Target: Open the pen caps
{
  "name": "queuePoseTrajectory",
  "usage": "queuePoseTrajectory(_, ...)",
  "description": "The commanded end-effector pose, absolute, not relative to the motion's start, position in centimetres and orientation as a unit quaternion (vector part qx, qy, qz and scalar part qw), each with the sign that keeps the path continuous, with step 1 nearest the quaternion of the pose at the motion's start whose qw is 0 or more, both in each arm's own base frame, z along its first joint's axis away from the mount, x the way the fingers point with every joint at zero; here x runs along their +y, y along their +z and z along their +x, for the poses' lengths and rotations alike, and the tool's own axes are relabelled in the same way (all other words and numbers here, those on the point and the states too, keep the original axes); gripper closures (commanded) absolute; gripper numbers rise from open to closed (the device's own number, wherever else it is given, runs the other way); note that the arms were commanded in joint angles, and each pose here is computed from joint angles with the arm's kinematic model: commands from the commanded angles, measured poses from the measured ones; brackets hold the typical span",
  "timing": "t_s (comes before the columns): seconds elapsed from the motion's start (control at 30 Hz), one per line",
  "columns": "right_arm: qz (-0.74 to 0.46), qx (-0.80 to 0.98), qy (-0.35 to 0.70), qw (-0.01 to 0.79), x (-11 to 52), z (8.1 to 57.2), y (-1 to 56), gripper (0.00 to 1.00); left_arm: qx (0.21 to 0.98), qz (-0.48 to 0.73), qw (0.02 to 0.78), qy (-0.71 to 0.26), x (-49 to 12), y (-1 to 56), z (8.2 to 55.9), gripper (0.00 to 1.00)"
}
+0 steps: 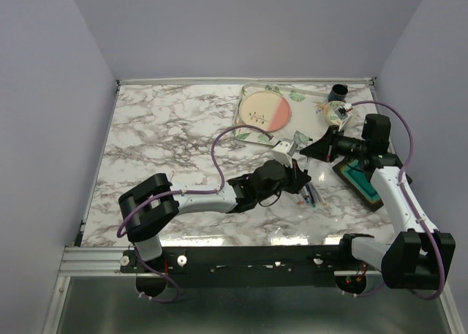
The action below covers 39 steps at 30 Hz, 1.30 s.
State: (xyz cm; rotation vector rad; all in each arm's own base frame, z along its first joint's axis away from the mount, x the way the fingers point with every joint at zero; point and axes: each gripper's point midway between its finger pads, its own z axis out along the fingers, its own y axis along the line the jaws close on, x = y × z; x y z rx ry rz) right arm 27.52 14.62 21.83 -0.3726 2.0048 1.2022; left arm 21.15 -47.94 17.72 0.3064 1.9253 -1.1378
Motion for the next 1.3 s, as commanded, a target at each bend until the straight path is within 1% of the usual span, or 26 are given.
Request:
queuePoseTrajectory(0.0, -0.158, 0.774, 0.493, 0.364, 15.0, 26.6, 21.9, 0.99, 0.747, 0.135, 0.441, -0.479, -48.9, 20.5, 20.9, 1.0)
queuePoseTrajectory(0.13, -0.159, 0.774, 0.491, 0.367, 15.0, 26.6, 22.1, 0.99, 0.749, 0.138, 0.441, -0.475, -48.8, 20.4, 20.8, 0.73)
queuePoseTrajectory(0.17, -0.16, 0.773, 0.492, 0.367, 15.0, 26.5, 22.1, 0.99, 0.75, 0.138, 0.443, -0.472, -48.7, 20.3, 20.9, 0.7)
queuePoseTrajectory(0.27, -0.16, 0.773, 0.492, 0.366, 15.0, 26.6, 22.1, 1.0, 0.751, 0.138, 0.448, -0.466, -48.5, 20.4, 21.1, 0.64)
queuePoseTrajectory(0.43, -0.158, 0.774, 0.493, 0.364, 15.0, 26.5, 22.0, 0.99, 0.749, 0.139, 0.454, -0.462, -48.5, 20.8, 21.3, 0.62)
queuePoseTrajectory(0.6, -0.159, 0.774, 0.492, 0.365, 15.0, 26.5, 22.0, 0.99, 0.751, 0.137, 0.46, -0.454, -48.2, 20.9, 21.7, 0.65)
queuePoseTrajectory(0.67, -0.158, 0.775, 0.493, 0.364, 15.0, 26.5, 21.9, 0.99, 0.749, 0.141, 0.461, -0.454, -48.1, 20.9, 21.7, 0.8)
queuePoseTrajectory(0.7, -0.16, 0.774, 0.491, 0.366, 15.0, 26.6, 22.0, 0.99, 0.746, 0.144, 0.462, -0.457, -48.1, 21.0, 21.5, 0.91)
queuePoseTrajectory(0.73, -0.158, 0.776, 0.489, 0.367, 14.9, 26.7, 22.0, 0.99, 0.748, 0.147, 0.459, -0.456, -48.1, 20.8, 21.5, 1.0)
queuePoseTrajectory(0.83, -0.149, 0.786, 0.461, 0.384, 14.4, 27.4, 22.3, 0.99, 0.756, 0.156, 0.441, -0.457, -47.8, 19.6, 20.7, 1.0)
queuePoseTrajectory(0.9, -0.141, 0.788, 0.441, 0.405, 13.9, 28.4, 22.7, 0.99, 0.763, 0.17, 0.413, -0.468, -47.7, 18.4, 19.3, 1.0)
queuePoseTrajectory(0.93, -0.131, 0.792, 0.419, 0.425, 13.3, 29.5, 23.4, 0.99, 0.773, 0.171, 0.392, -0.469, -47.1, 16.8, 18.4, 1.0)
queuePoseTrajectory(1.0, -0.115, 0.788, 0.406, 0.448, 12.7, 30.9, 25.1, 0.99, 0.78, 0.184, 0.364, -0.475, -46.5, 15.6, 16.6, 1.0)
queuePoseTrajectory(1.03, -0.111, 0.779, 0.393, 0.476, 12.3, 32.1, 27.3, 0.99, 0.794, 0.191, 0.346, -0.461, -45.3, 13.4, 15.6, 1.0)
queuePoseTrajectory(1.1, -0.083, 0.768, 0.394, 0.498, 11.5, 34.2, 29.8, 0.99, 0.799, 0.194, 0.337, -0.459, -44.0, 13.0, 14.4, 1.0)
queuePoseTrajectory(1.13, -0.077, 0.763, 0.392, 0.509, 11.2, 34.9, 31.1, 0.99, 0.81, 0.198, 0.324, -0.446, -42.5, 11.2, 13.5, 1.0)
queuePoseTrajectory(1.2, -0.07, 0.748, 0.401, 0.524, 11.2, 36.2, 33.9, 0.99, 0.809, 0.189, 0.328, -0.45, -41.1, 11.6, 13.1, 1.0)
queuePoseTrajectory(1.27, -0.075, 0.742, 0.408, 0.527, 11.4, 36.4, 35.1, 0.99, 0.817, 0.188, 0.326, -0.436, -39.4, 10.3, 12.6, 1.0)
